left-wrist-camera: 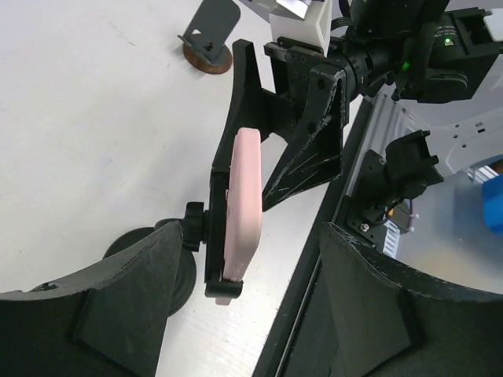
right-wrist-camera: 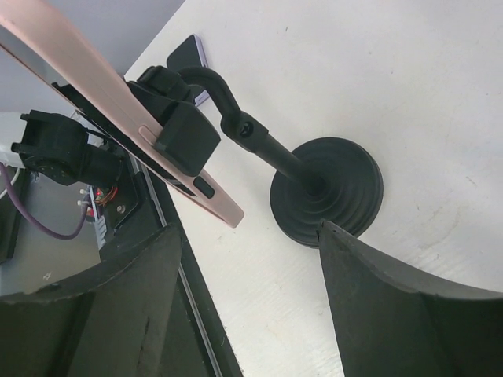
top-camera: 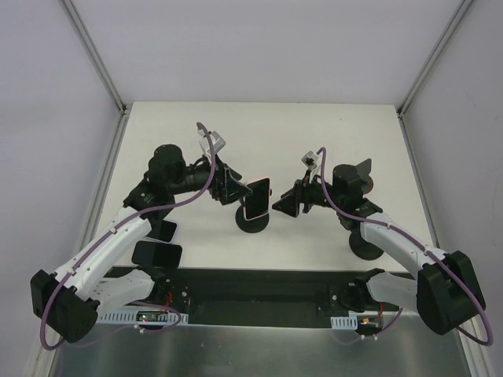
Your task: Place the phone on the phone stand
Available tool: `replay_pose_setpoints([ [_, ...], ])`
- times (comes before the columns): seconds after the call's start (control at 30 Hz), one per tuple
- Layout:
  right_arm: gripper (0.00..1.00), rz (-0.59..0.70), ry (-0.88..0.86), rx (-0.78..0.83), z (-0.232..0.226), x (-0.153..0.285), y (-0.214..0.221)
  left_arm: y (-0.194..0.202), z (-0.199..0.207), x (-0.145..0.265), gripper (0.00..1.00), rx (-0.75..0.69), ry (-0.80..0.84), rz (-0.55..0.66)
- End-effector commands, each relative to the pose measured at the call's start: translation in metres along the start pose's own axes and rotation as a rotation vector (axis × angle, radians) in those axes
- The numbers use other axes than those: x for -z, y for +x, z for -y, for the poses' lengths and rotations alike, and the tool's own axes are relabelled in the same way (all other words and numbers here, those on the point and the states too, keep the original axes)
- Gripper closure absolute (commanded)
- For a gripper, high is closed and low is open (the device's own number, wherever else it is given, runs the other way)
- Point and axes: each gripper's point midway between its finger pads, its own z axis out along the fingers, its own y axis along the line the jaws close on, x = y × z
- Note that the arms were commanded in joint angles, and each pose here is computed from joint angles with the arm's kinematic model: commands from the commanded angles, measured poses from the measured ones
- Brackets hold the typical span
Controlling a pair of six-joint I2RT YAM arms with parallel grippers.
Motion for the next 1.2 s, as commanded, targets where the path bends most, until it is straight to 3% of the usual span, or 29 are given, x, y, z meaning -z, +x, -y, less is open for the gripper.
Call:
replay_pose_setpoints([
  [0.0, 0.28, 0.039, 0.006, 0.052, -0.005, 0.005, -0.017, -0.003, 0.016, -0.008, 0.32, -0.001, 0.117, -0.065],
  [0.13, 0.28, 0.027, 0.022, 0.054, -0.002, 0.005, -0.013, 0.007, 0.016, -0.017, 0.32, -0.021, 0.15, -0.101],
  [0.3, 0.28, 0.02, 0.024, 0.053, 0.0, 0.004, -0.013, 0.005, 0.003, -0.025, 0.51, -0.033, 0.083, -0.089],
  [0.47, 0.28, 0.016, 0.022, 0.05, 0.001, 0.002, -0.014, 0.011, 0.007, -0.032, 0.56, -0.052, 0.093, -0.095],
  [0.57, 0.28, 0.014, 0.023, 0.052, 0.001, 0.001, -0.013, 0.013, 0.005, -0.034, 0.66, -0.056, 0.078, -0.092],
  [0.67, 0.28, 0.012, 0.025, 0.05, 0.002, 0.002, -0.012, 0.011, 0.004, -0.035, 0.69, -0.063, 0.068, -0.086],
  [0.77, 0.28, 0.011, 0.027, 0.047, 0.003, 0.001, -0.011, 0.009, -0.003, -0.035, 0.89, -0.073, 0.025, -0.073],
  [0.8, 0.28, 0.01, 0.029, 0.047, 0.004, 0.001, -0.011, 0.008, -0.006, -0.035, 1.0, -0.073, 0.008, -0.065],
  [1.03, 0.28, 0.011, 0.059, 0.049, 0.009, 0.001, -0.012, -0.033, -0.053, -0.015, 1.0, -0.087, -0.294, 0.081],
  [1.17, 0.29, 0.017, 0.06, 0.036, 0.01, 0.0, -0.013, -0.068, -0.065, -0.004, 1.0, -0.116, -0.317, 0.146],
])
